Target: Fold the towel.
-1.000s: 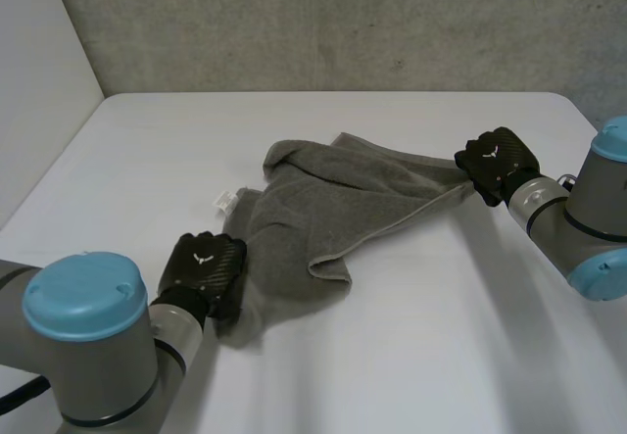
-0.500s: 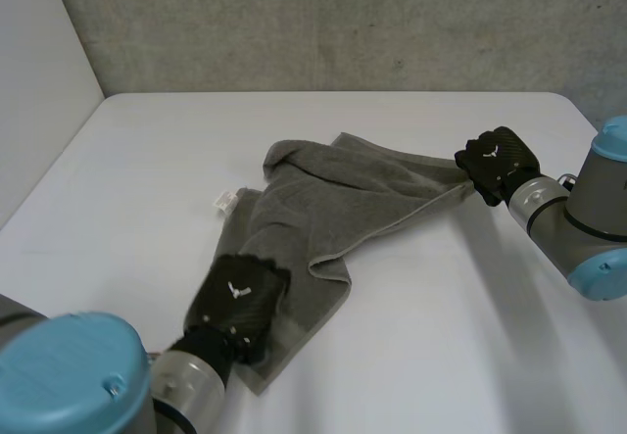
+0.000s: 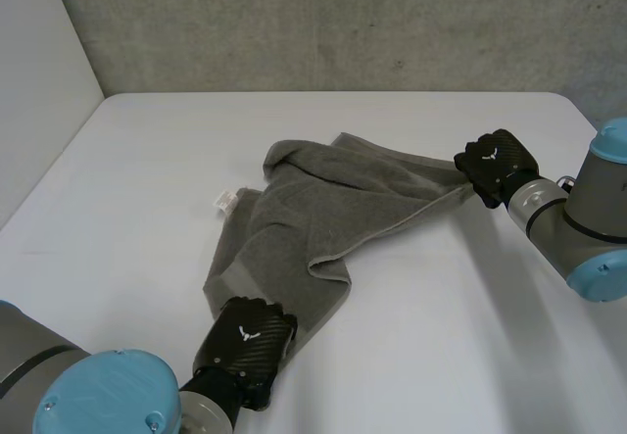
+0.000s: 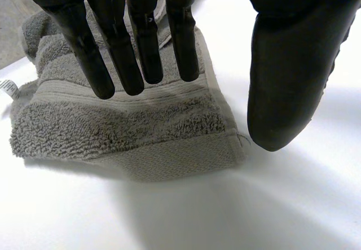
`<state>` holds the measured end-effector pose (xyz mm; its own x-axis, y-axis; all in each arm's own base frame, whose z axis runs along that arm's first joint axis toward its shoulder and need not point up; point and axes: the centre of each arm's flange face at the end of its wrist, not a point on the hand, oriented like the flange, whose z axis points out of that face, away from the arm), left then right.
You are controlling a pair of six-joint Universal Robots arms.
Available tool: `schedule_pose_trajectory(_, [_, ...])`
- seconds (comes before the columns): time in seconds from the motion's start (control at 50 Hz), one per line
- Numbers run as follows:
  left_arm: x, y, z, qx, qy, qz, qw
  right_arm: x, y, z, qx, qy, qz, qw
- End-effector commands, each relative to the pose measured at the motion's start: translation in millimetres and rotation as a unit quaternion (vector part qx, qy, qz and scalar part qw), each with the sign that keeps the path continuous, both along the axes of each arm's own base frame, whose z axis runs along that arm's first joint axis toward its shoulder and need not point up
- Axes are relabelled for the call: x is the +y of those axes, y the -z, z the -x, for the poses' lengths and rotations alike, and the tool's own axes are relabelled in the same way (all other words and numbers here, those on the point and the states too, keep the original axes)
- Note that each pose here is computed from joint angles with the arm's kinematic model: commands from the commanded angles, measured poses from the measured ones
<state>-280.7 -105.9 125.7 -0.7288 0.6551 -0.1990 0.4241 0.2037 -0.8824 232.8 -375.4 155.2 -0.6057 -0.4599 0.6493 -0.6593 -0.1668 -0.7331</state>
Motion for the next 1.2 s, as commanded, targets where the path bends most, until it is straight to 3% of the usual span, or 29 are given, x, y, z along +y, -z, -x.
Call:
schedule_pose_trajectory(0.02, [-1, 8, 0, -0.01, 0.0, -0.008, 1.0, 0, 1, 0, 0.0, 0.0, -0.001, 1.0])
schedule_pose_trajectory(0.88, [-18, 11, 10, 0.001, -0.001, 0.035, 0.999, 1, 2, 0, 0.001, 0.0, -0.004, 1.0])
schedule_pose_trajectory(1.08, [-57, -3, 0, -0.007, -0.044, 0.062, 0.997, 11, -20, 1, -0.002, 0.0, -0.009, 1.0])
schedule_pose_trajectory(1.2, [-82, -61, -19, 0.018, -0.084, 0.142, 0.986, 32, -58, 10, 0.0, 0.003, -0.042, 0.999])
